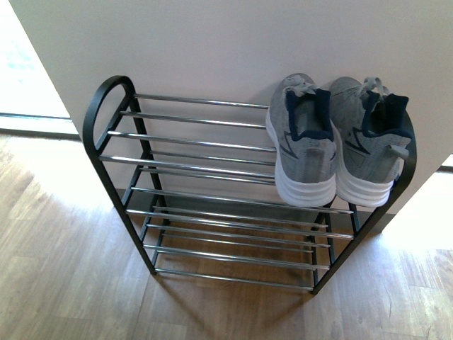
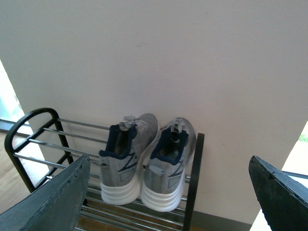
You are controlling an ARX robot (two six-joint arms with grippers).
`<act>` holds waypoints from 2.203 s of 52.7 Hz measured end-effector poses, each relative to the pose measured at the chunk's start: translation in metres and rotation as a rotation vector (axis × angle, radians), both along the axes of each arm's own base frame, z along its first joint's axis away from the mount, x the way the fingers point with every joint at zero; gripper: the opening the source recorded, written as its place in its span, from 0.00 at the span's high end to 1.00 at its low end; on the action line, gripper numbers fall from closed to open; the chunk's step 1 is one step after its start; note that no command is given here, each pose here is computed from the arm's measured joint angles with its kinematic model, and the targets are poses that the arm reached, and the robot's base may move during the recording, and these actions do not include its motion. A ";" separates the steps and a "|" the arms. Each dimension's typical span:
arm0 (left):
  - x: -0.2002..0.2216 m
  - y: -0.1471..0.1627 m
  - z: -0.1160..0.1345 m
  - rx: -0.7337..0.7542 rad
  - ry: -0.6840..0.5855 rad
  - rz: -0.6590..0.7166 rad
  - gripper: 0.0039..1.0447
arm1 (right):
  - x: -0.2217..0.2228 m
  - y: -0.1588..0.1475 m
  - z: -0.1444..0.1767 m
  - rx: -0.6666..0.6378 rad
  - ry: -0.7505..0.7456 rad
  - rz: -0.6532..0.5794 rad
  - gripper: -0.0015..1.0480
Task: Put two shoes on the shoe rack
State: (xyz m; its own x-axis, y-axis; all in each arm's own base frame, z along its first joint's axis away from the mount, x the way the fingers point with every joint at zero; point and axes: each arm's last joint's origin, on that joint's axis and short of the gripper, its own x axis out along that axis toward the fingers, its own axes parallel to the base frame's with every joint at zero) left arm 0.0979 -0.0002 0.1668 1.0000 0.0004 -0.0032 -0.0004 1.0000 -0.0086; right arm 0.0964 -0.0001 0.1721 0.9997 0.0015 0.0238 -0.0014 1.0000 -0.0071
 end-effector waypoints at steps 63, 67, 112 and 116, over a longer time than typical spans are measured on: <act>0.000 0.000 0.000 0.000 0.000 -0.003 0.09 | 0.000 0.000 0.000 0.000 0.003 -0.004 0.09; 0.000 0.000 0.000 0.000 0.000 -0.003 0.09 | 0.000 0.000 0.000 0.000 0.002 -0.003 0.09; 0.000 0.000 0.000 0.001 0.000 -0.003 0.09 | 0.000 0.000 0.000 0.000 0.003 -0.004 0.09; 0.000 0.000 0.000 0.001 0.000 -0.003 0.09 | 0.000 0.000 0.000 0.000 0.003 -0.003 0.09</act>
